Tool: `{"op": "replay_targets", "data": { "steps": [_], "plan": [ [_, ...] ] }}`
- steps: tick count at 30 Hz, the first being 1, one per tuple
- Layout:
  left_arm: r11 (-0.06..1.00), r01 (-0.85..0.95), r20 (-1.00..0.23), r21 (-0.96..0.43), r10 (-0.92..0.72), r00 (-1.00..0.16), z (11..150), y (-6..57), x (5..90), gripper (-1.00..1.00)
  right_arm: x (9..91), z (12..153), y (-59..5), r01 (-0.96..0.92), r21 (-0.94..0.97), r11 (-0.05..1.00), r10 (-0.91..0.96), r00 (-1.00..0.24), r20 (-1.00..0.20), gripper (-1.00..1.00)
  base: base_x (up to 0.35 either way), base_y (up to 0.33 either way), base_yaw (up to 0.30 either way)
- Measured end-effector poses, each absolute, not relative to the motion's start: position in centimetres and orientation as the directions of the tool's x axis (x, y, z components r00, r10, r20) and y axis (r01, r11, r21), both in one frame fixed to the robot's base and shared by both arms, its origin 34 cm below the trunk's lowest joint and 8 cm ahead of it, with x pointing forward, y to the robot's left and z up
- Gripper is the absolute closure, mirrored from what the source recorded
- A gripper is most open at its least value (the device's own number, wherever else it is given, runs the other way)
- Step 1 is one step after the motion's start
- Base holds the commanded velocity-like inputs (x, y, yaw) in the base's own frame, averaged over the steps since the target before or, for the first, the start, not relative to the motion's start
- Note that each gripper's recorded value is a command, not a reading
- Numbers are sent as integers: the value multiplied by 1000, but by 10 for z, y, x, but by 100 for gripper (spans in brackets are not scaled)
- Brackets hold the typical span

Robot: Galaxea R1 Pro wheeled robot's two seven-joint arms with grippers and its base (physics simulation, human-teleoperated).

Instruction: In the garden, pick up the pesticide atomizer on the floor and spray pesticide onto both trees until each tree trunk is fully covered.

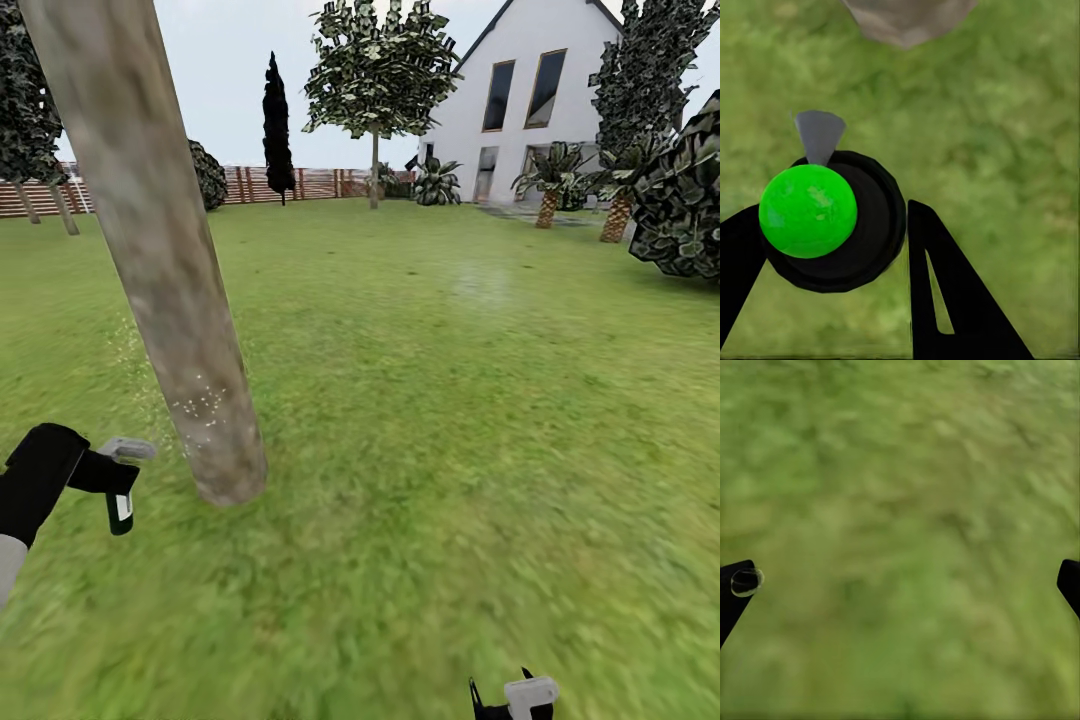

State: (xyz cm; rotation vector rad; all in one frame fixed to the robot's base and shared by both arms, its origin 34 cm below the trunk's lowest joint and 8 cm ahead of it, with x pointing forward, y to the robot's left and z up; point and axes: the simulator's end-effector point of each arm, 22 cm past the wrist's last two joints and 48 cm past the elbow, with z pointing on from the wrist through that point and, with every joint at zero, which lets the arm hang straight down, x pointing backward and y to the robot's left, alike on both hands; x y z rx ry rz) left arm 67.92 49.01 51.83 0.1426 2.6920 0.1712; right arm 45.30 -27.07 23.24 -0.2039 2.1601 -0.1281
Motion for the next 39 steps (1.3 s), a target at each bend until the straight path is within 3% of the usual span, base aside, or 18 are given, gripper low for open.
{"op": "replay_targets", "data": {
  "steps": [9, 14, 22, 30, 39],
  "plan": [
    [989, 71, -446, 131, 123, -886, 531, 483, 689, 100, 453, 232, -271, -97, -169, 981, -195, -553, -810, -100, -193, 0, 0],
    [988, 67, -550, 136, 131, -825, 594, 474, 730, 100, 453, 232, -271, -97, -169, 981, -195, -553, -810, -100, -202, 0, 0],
    [993, 81, -496, 85, 113, -861, 564, 472, 714, 100, 453, 232, -271, -97, -169, 981, -195, -553, -810, -100, -2, 0, 0],
    [988, 150, -522, 23, 140, -841, 562, 408, 733, 100, 453, 232, -270, -98, -169, 981, -194, -553, -810, -100, 0, 0, 0],
    [985, 157, -529, 73, 172, -831, 595, 409, 756, 100, 453, 233, -271, -98, -169, 981, -195, -553, -810, -100, 0, 0, 0]
  ]
}}
